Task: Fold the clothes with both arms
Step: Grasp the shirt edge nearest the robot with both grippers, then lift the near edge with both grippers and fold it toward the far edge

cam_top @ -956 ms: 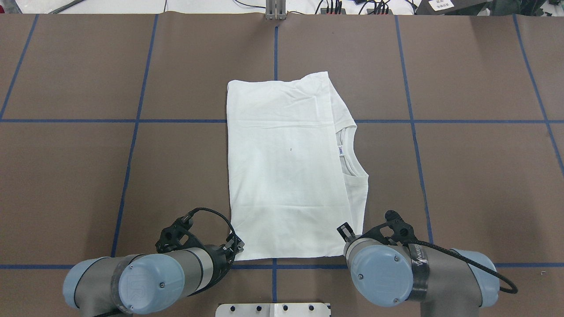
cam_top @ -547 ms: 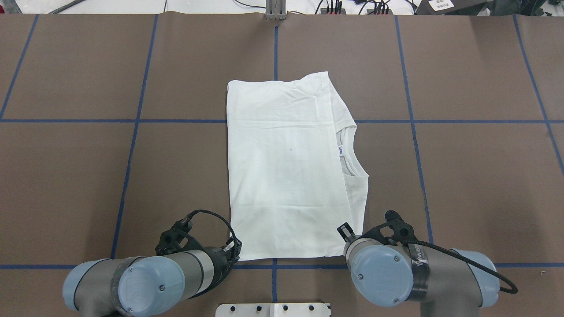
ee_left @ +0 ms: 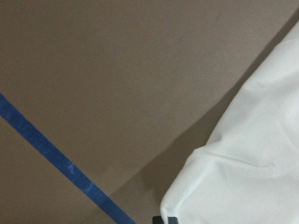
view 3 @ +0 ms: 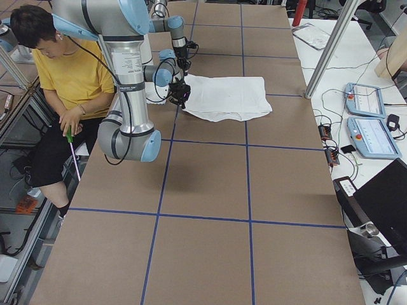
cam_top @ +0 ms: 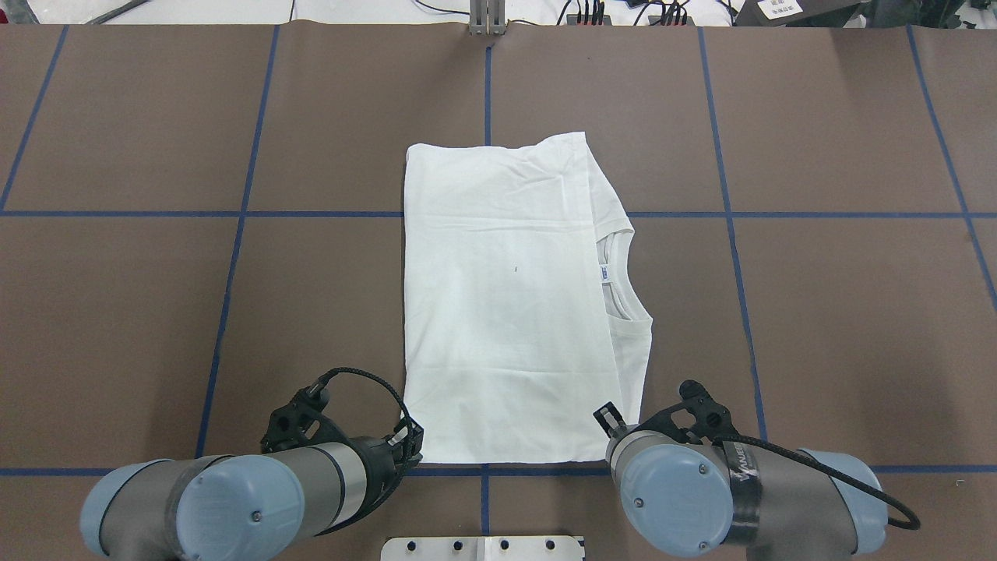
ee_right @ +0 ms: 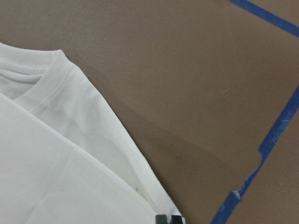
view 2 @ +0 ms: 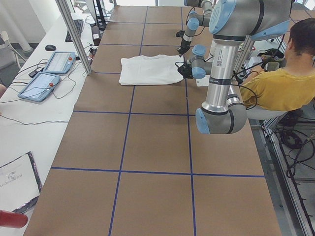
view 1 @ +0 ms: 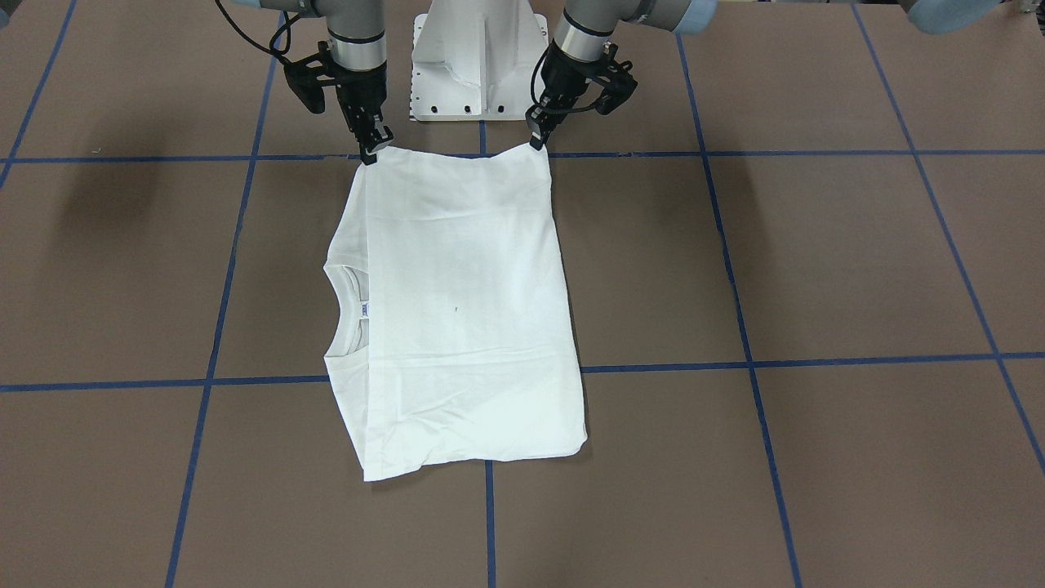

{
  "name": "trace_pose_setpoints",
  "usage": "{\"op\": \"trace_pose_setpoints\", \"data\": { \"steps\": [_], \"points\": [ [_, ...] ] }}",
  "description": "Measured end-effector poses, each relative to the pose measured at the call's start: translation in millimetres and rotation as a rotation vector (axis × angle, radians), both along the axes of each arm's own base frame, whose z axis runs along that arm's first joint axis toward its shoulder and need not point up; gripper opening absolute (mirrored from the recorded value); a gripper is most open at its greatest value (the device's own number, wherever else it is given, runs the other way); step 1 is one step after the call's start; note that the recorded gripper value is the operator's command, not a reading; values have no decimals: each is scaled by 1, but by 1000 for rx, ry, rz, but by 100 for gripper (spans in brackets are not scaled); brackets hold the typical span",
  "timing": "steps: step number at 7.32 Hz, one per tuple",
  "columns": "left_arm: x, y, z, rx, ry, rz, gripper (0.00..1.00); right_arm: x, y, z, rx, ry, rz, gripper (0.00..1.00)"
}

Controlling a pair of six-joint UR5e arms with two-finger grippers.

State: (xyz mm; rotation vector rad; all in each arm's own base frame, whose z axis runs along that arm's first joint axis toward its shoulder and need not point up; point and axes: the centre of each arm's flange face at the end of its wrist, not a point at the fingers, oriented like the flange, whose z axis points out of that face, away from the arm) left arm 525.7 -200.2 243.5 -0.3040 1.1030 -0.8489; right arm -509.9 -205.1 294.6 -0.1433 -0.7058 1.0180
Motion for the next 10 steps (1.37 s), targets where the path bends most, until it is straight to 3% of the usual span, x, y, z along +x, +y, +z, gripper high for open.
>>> {"op": "trace_pose_setpoints", "data": {
  "steps": [3,5,6,10],
  "points": [
    [-43,31,-43,-54,89,24,0,52,25,-36,-3,-41,-34,0],
    [-61,21,-61,-41,134,11,0,81,13,-57,-4,-73,-25,0],
    [-67,-1,-65,3,130,-12,0,85,-6,-64,-3,-78,-29,0],
    [-69,-116,-69,154,54,-54,0,89,-130,-73,45,-34,-73,0]
  ]
}}
